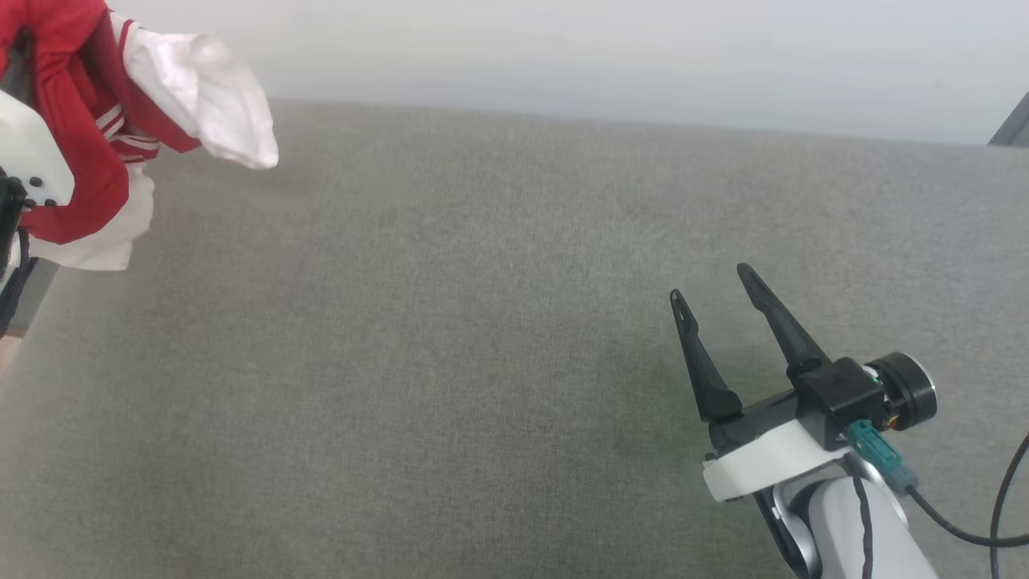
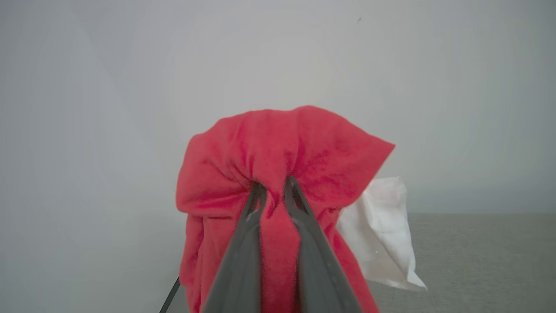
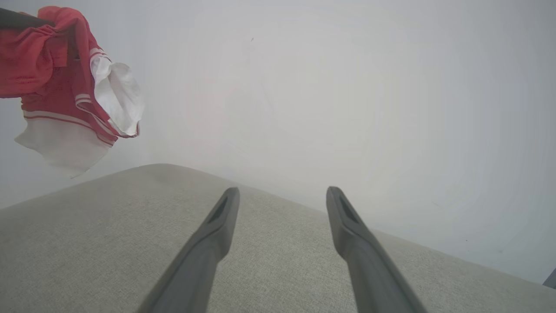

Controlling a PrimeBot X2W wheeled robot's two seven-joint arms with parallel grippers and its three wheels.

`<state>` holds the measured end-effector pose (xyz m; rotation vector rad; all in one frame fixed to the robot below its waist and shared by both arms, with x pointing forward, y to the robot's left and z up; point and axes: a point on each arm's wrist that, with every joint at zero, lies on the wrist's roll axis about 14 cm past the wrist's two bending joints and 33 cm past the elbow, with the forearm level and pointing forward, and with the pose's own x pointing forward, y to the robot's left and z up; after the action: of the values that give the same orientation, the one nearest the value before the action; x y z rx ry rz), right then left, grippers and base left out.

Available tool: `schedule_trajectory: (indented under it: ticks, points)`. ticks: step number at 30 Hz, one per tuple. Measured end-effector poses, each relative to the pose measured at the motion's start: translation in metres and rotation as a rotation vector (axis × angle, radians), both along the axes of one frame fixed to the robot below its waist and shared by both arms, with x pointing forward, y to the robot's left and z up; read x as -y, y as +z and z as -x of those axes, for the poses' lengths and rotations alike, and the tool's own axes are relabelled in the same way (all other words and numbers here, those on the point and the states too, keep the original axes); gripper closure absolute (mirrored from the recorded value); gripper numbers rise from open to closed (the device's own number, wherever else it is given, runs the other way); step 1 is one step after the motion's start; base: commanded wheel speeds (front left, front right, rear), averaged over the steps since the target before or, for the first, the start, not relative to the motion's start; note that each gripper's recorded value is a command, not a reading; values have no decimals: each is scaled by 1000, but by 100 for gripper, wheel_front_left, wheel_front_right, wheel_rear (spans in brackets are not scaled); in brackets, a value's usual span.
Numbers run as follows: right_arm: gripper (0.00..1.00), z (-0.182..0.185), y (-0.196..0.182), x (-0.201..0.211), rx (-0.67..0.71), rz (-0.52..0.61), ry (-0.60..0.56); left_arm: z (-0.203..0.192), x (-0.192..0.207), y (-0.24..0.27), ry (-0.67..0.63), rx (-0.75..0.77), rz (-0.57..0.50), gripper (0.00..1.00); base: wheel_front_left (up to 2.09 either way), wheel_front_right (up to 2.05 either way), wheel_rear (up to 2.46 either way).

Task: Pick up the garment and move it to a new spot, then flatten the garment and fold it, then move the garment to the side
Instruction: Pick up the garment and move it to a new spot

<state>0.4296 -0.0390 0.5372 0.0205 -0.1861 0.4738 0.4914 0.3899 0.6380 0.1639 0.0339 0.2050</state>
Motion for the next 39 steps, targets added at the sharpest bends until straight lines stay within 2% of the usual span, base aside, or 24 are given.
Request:
schedule_trajectory:
  ticks: [11, 22, 31, 39]
  points:
    - [0, 16, 18, 21, 41, -8, -58, -4, 47, 44, -142, 68, -46, 100, 0, 0, 0]
    - [0, 27, 30, 70, 74, -9, -195, -19, 162, 73, -418, 94, -78, 100, 0, 0, 0]
    - [0, 37, 30, 124, 76, 0, -350, -15, 256, 62, -634, 57, -73, 100, 0, 0, 0]
    - [0, 51, 19, 163, 43, 9, -465, -4, 323, 13, -802, -75, -35, 100, 0, 0, 0]
